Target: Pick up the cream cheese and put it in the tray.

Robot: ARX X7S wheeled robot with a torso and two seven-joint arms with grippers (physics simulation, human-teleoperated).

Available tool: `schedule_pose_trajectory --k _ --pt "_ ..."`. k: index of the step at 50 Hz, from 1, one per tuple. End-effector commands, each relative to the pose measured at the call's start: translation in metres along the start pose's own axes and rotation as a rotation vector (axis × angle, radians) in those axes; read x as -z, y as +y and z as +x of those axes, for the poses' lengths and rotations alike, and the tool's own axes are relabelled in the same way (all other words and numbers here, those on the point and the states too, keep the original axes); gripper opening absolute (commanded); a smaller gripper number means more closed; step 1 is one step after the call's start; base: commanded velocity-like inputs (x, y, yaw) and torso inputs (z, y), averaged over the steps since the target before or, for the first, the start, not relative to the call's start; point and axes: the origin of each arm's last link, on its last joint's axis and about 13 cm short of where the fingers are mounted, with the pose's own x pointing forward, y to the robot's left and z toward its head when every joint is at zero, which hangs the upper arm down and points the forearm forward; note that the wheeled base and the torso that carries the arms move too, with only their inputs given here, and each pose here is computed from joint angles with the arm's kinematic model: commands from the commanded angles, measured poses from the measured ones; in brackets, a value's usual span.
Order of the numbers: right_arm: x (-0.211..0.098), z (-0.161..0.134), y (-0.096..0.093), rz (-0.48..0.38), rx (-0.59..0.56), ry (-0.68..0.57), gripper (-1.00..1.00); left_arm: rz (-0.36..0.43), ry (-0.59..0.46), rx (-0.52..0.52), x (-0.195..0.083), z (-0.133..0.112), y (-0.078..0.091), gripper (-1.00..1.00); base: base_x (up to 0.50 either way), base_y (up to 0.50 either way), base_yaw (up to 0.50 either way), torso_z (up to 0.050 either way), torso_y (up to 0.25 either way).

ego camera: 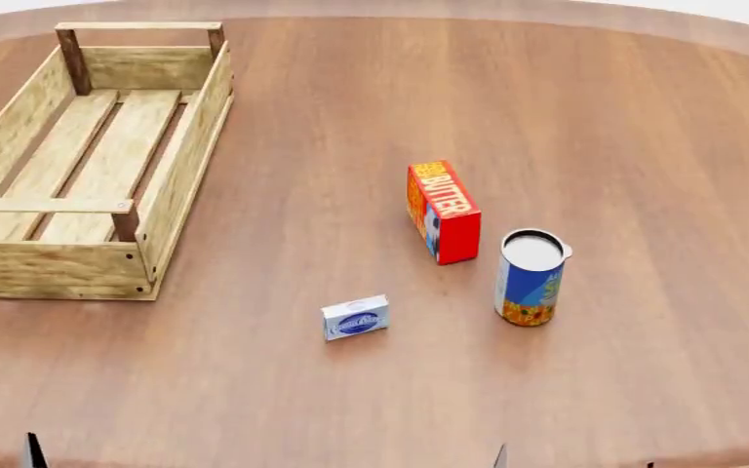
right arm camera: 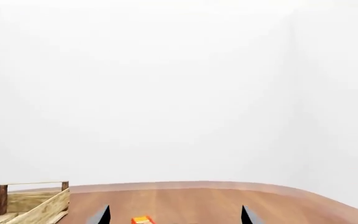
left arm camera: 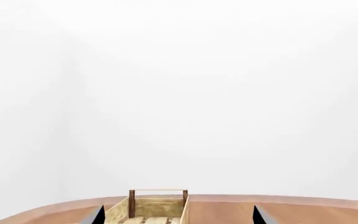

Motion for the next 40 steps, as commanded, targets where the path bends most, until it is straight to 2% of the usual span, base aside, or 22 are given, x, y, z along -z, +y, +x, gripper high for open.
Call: schedule_pose_trajectory --k 1,10,11,16,40 --pt "-0.0068 -0.0044 -0.0014 0.014 0.018 -0.097 1.00 -0.010 -0.123 -0.021 -0.0082 -0.0059 0.0042 1.00 0.00 0.00 0.00 0.000 0.000" --pt "-0.0046 -0.0028 -0.0015 0.005 0.031 -0.109 1.00 -0.011 -0.125 -0.048 -0.0073 -0.0031 0.0070 1.00 0.00 0.00 0.00 0.000 0.000" --pt "-0.0045 -0.0025 -0.0016 0.005 0.036 -0.110 1.00 -0.038 -0.115 -0.055 -0.0080 -0.0020 0.0089 1.00 0.00 0.00 0.00 0.000 0.000" --pt "-0.0034 -0.0024 -0.0008 -0.022 0.041 -0.116 1.00 -0.041 -0.119 -0.074 -0.0102 -0.0010 0.0119 1.00 0.00 0.00 0.00 0.000 0.000" --pt "-0.0002 -0.0023 0.0014 -0.027 0.028 -0.095 1.00 -0.036 -0.101 -0.067 -0.0080 0.0006 0.0101 1.00 0.08 0.00 0.00 0.000 0.000"
